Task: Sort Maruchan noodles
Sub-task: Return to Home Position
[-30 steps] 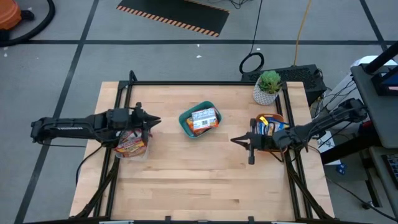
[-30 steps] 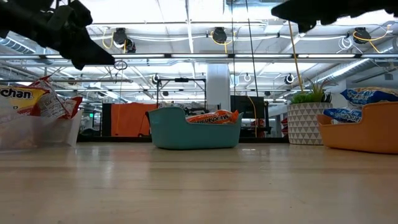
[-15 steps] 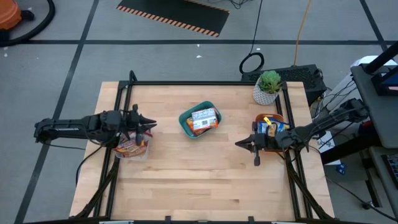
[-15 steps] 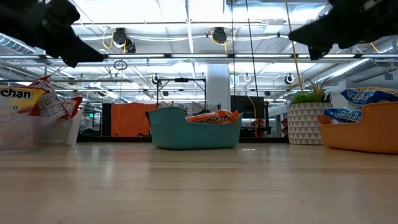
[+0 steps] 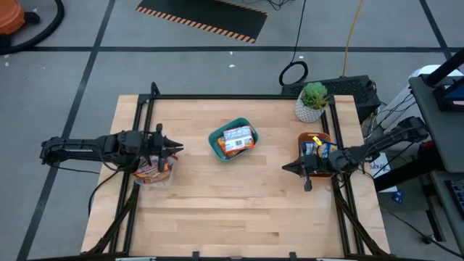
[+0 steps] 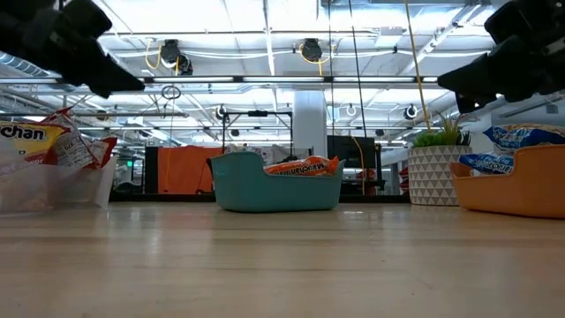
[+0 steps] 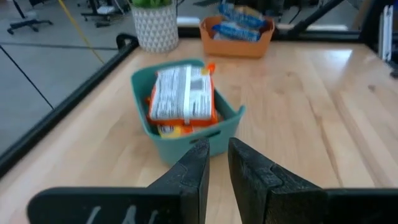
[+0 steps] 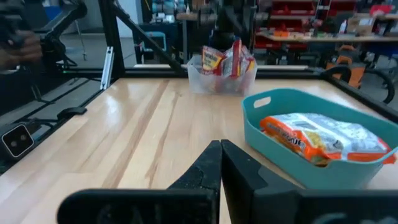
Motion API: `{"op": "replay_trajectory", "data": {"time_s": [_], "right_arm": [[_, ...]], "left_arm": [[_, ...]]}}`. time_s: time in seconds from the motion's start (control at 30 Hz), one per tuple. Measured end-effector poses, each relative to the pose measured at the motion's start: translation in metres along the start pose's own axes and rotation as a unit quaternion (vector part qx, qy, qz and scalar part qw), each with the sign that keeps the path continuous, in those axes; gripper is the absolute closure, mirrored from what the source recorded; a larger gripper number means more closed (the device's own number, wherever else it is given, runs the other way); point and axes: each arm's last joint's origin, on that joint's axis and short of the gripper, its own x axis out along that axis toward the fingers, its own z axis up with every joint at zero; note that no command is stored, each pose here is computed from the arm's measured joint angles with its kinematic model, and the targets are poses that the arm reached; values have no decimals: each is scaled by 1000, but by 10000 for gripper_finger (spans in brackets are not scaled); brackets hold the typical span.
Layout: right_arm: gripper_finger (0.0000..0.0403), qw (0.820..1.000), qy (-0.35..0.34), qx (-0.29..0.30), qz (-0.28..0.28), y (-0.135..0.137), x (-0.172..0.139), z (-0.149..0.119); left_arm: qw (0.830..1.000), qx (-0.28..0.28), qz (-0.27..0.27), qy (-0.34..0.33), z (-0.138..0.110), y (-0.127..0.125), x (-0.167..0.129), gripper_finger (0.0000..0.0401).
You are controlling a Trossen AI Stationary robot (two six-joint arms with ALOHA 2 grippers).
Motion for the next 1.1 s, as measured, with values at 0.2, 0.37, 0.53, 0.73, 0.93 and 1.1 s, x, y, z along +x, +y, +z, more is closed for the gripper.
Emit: {"op": "replay_trajectory", "data": {"time_s": [0.2,0.37,0.53,0.73,0.93,1.1], "right_arm": [[399,999,-41,-18,1,-2,-7,6],[399,997,-72,-40,-1,-4,-13,12],[399,994,-88,-67,-10,-5,-15,16],[399,990,-80,-80,-82,-9,-16,15],[399,988,-65,-84,-109,-11,-16,13],[399,987,-69,-94,-110,-11,-17,14]], "left_arm": [[1000,2,0,11,-30,-1,12,336],[1000,0,0,-6,-46,-2,18,336],[1000,-8,0,-5,-53,-2,19,336],[999,-23,-30,-39,-65,-4,24,336],[998,-29,-44,-45,-64,-6,24,336],[996,-23,-52,-68,-59,-7,23,336]]}}
